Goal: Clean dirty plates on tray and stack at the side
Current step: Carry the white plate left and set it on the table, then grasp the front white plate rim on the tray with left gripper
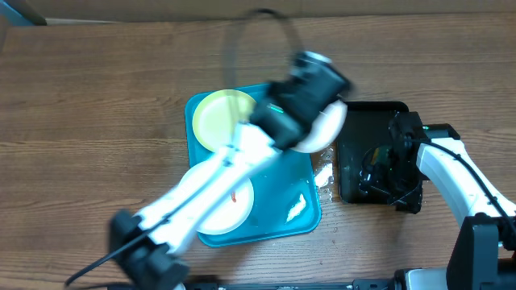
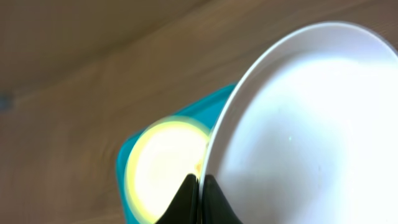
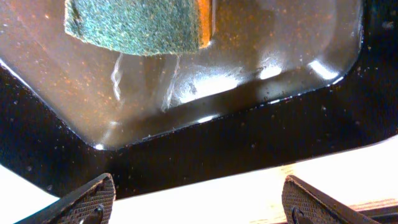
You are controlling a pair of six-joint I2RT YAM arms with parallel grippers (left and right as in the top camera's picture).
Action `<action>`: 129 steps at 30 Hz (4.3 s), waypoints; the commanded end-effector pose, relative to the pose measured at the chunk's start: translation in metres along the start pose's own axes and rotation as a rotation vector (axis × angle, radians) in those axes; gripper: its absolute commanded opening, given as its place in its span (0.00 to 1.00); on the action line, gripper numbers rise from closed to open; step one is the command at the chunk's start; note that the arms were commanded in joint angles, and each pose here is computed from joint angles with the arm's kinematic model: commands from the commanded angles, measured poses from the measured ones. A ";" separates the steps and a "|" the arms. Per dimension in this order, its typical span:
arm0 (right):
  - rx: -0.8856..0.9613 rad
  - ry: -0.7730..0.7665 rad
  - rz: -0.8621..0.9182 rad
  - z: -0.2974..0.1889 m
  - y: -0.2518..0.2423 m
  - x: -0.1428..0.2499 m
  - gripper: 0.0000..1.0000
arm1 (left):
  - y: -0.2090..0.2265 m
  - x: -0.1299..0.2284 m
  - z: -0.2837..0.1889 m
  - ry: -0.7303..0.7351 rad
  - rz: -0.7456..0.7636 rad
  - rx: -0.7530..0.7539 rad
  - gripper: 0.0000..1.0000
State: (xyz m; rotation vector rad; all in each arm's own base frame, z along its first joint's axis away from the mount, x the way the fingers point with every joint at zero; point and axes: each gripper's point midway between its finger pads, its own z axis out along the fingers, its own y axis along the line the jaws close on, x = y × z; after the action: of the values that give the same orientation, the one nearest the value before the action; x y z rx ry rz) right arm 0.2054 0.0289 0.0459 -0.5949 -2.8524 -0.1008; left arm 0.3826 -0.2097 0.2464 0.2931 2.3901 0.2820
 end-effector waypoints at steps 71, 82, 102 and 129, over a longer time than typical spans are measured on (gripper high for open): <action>-0.082 -0.261 -0.088 -0.064 0.031 -0.061 0.70 | 0.178 0.126 -0.033 0.467 -0.522 0.341 0.86; -0.126 -0.507 -0.028 -0.047 0.041 -0.119 0.58 | 0.157 0.166 -0.023 0.626 -0.516 0.367 0.90; -0.050 -0.370 0.008 -0.001 0.035 -0.124 0.04 | 0.127 0.220 0.020 0.722 -0.532 0.412 0.85; -0.143 -0.369 0.036 0.023 0.034 -0.097 0.11 | 0.112 0.303 0.068 0.793 -0.556 0.283 0.46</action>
State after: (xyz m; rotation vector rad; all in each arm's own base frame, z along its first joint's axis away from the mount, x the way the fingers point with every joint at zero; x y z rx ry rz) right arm 0.3104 0.0185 0.0057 -0.7444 -3.2468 -0.1610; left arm 0.2266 -0.0105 0.0446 -0.4270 3.1545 -0.3007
